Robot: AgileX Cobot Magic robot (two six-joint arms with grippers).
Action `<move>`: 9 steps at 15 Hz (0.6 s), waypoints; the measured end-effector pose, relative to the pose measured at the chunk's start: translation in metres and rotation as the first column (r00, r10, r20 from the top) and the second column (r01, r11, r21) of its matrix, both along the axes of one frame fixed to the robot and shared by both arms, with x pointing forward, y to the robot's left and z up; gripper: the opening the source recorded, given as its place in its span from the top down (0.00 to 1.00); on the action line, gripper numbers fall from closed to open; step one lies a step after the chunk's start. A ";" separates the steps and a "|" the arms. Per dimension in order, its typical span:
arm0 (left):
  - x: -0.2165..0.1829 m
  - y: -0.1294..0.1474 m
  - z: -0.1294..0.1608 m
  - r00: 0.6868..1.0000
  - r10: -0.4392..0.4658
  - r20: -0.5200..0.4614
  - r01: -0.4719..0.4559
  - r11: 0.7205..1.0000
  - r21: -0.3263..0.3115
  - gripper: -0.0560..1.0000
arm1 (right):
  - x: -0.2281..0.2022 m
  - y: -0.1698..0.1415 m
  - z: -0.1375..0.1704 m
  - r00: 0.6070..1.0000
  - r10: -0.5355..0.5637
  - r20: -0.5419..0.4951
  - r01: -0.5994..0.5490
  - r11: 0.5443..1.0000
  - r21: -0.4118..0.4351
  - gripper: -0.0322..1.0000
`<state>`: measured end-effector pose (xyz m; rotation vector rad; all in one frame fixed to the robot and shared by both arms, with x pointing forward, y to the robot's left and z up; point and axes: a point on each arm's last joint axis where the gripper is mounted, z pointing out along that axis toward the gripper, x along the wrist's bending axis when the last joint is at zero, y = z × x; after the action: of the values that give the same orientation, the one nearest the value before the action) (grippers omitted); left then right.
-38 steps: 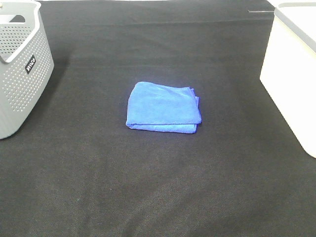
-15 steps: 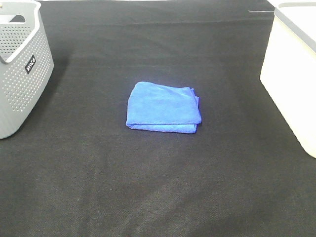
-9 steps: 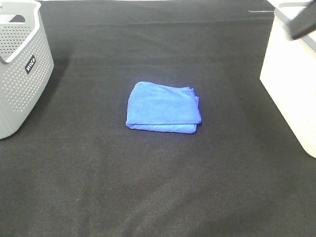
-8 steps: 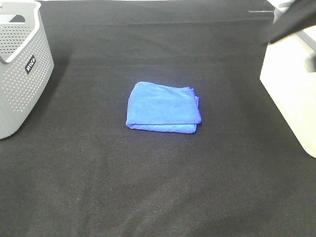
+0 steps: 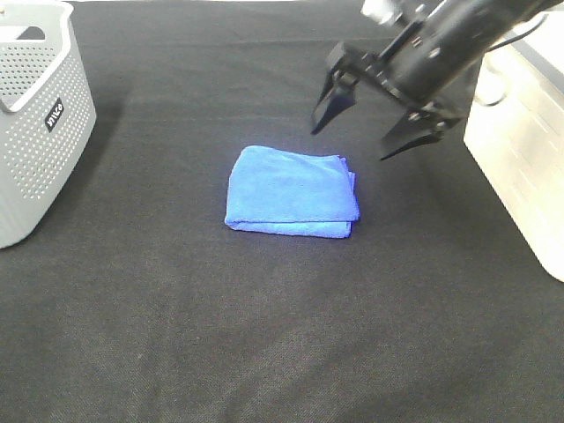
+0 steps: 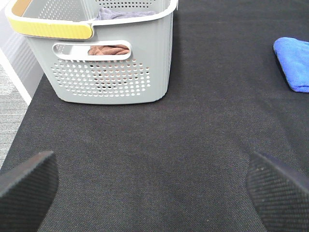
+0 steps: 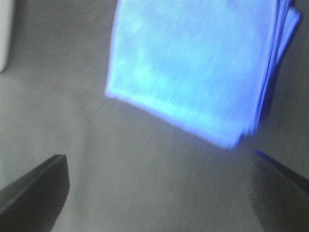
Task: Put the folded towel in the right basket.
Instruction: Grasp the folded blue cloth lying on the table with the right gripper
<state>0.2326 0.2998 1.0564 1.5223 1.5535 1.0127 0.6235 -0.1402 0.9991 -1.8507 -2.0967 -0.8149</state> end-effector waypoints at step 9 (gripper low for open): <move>0.000 0.000 0.000 1.000 0.000 0.000 0.000 1.000 0.000 0.01 | 0.058 0.002 -0.070 0.994 -0.034 -0.106 0.027 0.997 -0.067 0.07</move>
<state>0.2326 0.2998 1.0564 1.5223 1.5535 1.0127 0.6814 -0.1381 0.9286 -1.9187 -2.0581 -0.6456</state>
